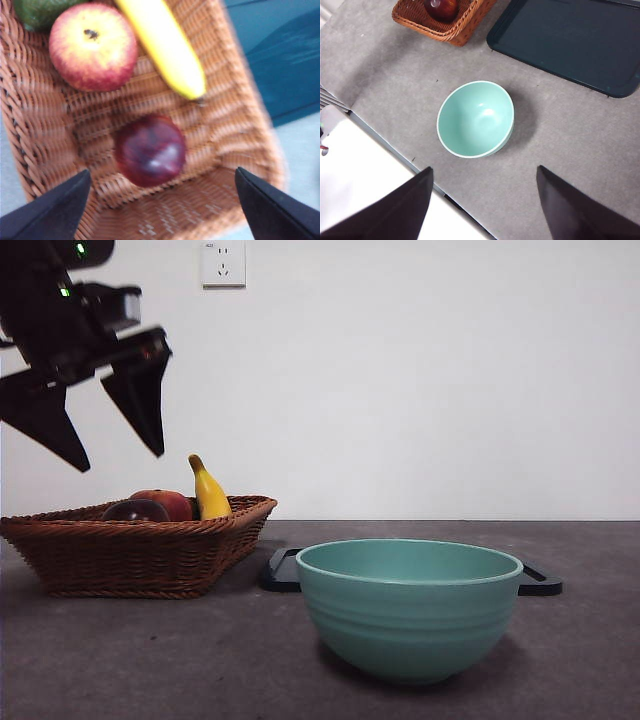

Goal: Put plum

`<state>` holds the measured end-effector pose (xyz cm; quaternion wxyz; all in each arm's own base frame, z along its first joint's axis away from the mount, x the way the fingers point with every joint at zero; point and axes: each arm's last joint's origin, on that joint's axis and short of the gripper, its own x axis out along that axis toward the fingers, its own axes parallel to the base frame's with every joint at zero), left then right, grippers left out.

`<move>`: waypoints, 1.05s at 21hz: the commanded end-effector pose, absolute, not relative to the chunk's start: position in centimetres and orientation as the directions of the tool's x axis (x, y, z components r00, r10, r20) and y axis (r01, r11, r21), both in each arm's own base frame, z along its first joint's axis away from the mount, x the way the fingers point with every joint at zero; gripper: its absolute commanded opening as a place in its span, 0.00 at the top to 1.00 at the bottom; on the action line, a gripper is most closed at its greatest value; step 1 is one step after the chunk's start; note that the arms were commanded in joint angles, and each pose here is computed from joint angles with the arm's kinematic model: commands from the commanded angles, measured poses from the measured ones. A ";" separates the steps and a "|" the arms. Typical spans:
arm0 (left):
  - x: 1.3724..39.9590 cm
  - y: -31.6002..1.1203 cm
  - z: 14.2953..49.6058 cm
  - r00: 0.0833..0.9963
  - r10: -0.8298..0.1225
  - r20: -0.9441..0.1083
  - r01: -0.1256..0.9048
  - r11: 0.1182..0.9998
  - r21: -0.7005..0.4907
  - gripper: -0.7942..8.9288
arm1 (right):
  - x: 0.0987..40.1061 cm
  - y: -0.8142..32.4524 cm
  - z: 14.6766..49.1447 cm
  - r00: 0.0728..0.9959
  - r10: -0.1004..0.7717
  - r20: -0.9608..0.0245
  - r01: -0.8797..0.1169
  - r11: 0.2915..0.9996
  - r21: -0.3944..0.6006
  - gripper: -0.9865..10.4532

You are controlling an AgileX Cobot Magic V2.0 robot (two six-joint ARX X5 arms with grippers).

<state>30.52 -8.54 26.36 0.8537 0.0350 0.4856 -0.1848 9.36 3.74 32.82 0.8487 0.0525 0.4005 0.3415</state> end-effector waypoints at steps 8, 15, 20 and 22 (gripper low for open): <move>33.3 -9.8 23.2 0.440 -0.277 -0.854 0.383 0.918 -0.101 0.44 | 9.4 3.8 33.3 0.452 0.626 -0.635 -0.523 0.763 0.380 0.63; 34.3 -10.2 20.9 0.399 -0.263 -0.878 0.379 0.919 -0.104 0.44 | 9.3 3.8 33.3 0.451 0.626 -0.636 -0.523 0.763 0.380 0.63; 34.5 -10.3 20.1 0.378 -0.257 -0.889 0.376 0.920 -0.106 0.45 | 9.3 3.8 33.3 0.452 0.626 -0.636 -0.523 0.763 0.380 0.63; 34.5 -10.3 20.0 0.376 -0.257 -0.890 0.376 0.920 -0.107 0.54 | 9.3 3.8 33.3 0.452 0.626 -0.636 -0.523 0.763 0.380 0.63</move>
